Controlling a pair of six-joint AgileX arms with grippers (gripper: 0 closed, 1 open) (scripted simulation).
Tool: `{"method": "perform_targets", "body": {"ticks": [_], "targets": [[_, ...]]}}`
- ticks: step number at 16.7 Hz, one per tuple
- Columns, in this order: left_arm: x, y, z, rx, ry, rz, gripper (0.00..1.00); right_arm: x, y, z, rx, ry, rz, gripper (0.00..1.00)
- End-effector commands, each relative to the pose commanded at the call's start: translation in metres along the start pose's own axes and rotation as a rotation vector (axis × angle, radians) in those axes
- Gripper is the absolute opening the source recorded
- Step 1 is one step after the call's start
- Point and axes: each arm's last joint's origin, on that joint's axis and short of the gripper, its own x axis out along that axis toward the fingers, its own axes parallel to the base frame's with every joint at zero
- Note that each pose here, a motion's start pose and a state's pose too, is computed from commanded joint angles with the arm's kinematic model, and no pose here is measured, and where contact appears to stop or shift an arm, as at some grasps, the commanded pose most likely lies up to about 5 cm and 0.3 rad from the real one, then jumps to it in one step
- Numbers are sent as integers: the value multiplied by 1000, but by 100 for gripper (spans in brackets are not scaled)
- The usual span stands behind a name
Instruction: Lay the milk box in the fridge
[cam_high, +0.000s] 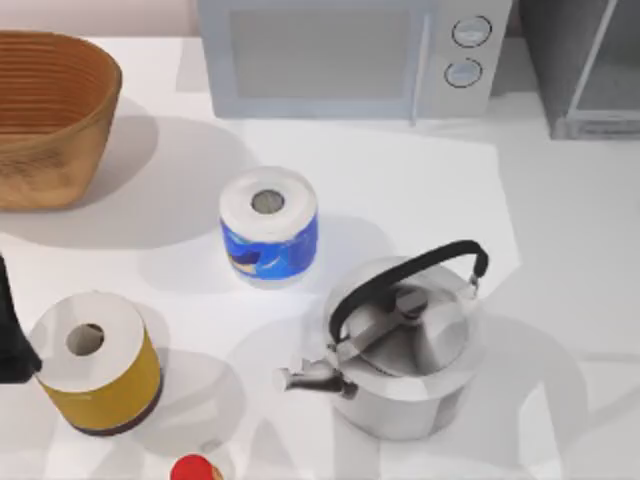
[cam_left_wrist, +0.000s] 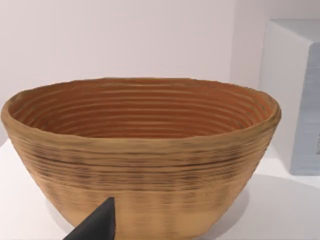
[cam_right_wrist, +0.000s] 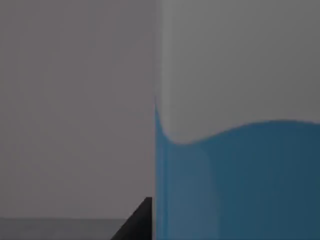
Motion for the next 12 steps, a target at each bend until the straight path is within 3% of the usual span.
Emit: {"method": "perform_targets", "body": {"ticks": [6, 12], "targets": [[0, 0, 0, 0, 0, 0, 100, 0, 0, 0, 0, 0, 0, 98], [0, 0, 0, 0, 0, 0, 100, 0, 0, 0, 0, 0, 0, 100]]}}
